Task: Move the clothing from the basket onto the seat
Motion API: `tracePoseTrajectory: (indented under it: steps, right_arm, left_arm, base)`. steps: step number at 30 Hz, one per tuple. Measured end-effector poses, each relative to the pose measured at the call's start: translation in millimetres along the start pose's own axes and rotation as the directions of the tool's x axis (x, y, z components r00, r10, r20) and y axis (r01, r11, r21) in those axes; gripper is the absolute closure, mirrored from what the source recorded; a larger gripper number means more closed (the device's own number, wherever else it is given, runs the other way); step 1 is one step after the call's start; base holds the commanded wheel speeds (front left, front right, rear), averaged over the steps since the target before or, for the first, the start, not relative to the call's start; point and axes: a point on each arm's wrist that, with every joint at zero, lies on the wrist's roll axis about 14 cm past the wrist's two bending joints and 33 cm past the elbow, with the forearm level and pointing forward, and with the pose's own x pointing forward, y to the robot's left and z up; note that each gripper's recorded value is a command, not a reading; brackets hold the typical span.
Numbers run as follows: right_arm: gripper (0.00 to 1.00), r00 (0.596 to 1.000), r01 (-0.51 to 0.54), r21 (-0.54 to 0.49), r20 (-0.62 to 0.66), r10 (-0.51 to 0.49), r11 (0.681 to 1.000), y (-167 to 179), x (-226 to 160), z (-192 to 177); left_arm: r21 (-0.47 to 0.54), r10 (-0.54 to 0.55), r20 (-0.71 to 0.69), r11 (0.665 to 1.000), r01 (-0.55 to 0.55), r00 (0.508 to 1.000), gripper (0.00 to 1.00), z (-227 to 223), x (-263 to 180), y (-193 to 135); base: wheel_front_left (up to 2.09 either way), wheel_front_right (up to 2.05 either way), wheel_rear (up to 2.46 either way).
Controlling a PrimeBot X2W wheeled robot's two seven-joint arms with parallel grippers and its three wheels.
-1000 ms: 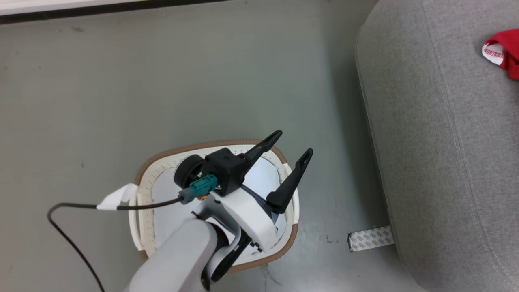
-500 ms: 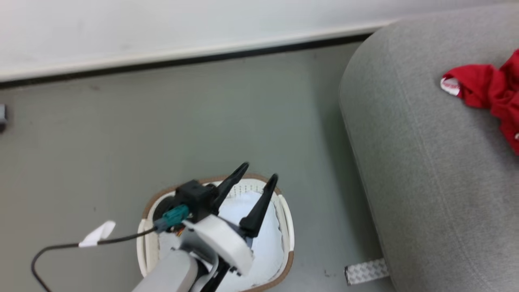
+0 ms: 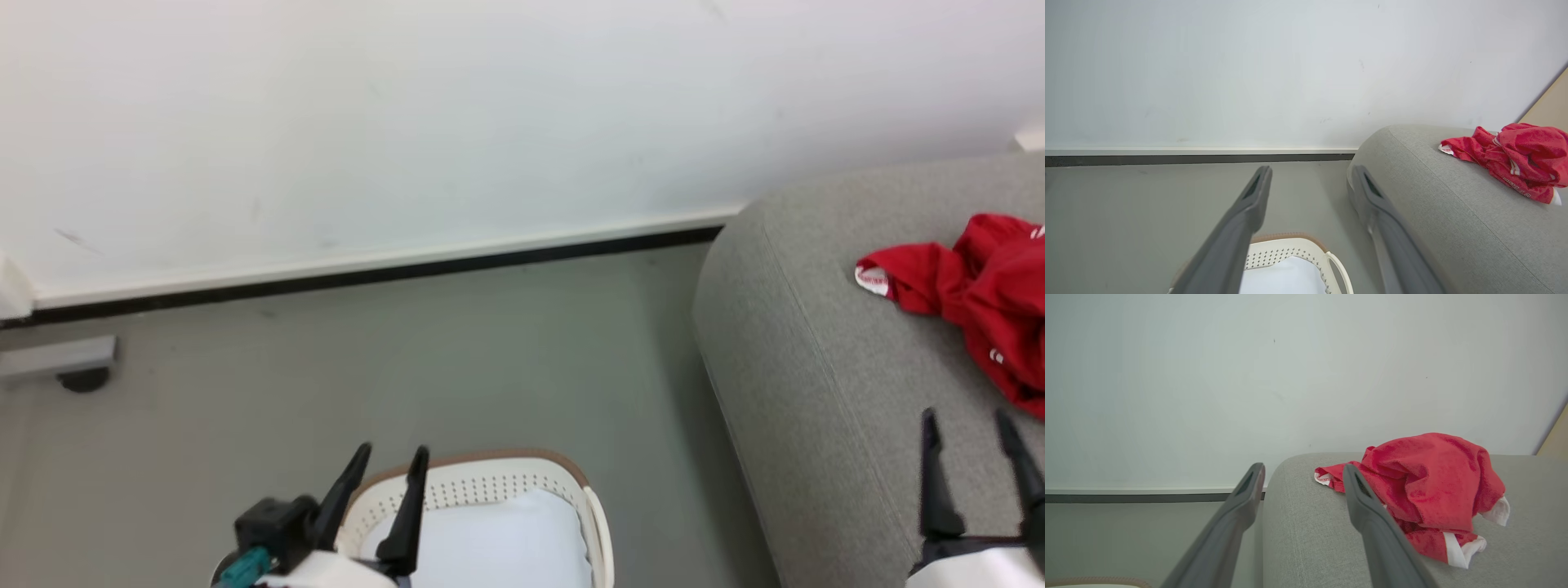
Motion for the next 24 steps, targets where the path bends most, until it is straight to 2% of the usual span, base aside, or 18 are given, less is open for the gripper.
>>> tracePoseTrajectory:
  steps: [5, 10, 16, 24]
  right_arm:
    - [0.00, 0.995, -0.095, 0.041, 0.018, 0.095, 0.995, 33, -12, 4]
    - [0.00, 0.985, -0.172, 0.083, -0.014, 0.174, 0.982, 60, -25, -7]
    - [0.00, 0.969, -0.241, 0.101, -0.029, 0.245, 0.965, 85, -31, -13]
    - [0.00, 0.963, -0.261, 0.119, -0.037, 0.267, 0.958, 93, -31, -16]
  left_arm:
    - [0.029, 0.105, 0.021, 0.994, -0.106, 0.994, 0.00, 5, -28, 25]
    - [0.033, 0.220, 0.063, 0.974, -0.222, 0.973, 0.00, 14, -52, 50]
    - [0.037, 0.289, 0.066, 0.956, -0.292, 0.955, 0.00, 10, -77, 67]
    - [0.054, 0.331, 0.085, 0.940, -0.336, 0.940, 0.00, 11, -90, 78]
  base:
    - [0.00, 0.00, 0.00]
    - [0.00, 0.00, 0.00]
    - [0.00, 0.00, 0.00]
    - [0.00, 0.00, 0.00]
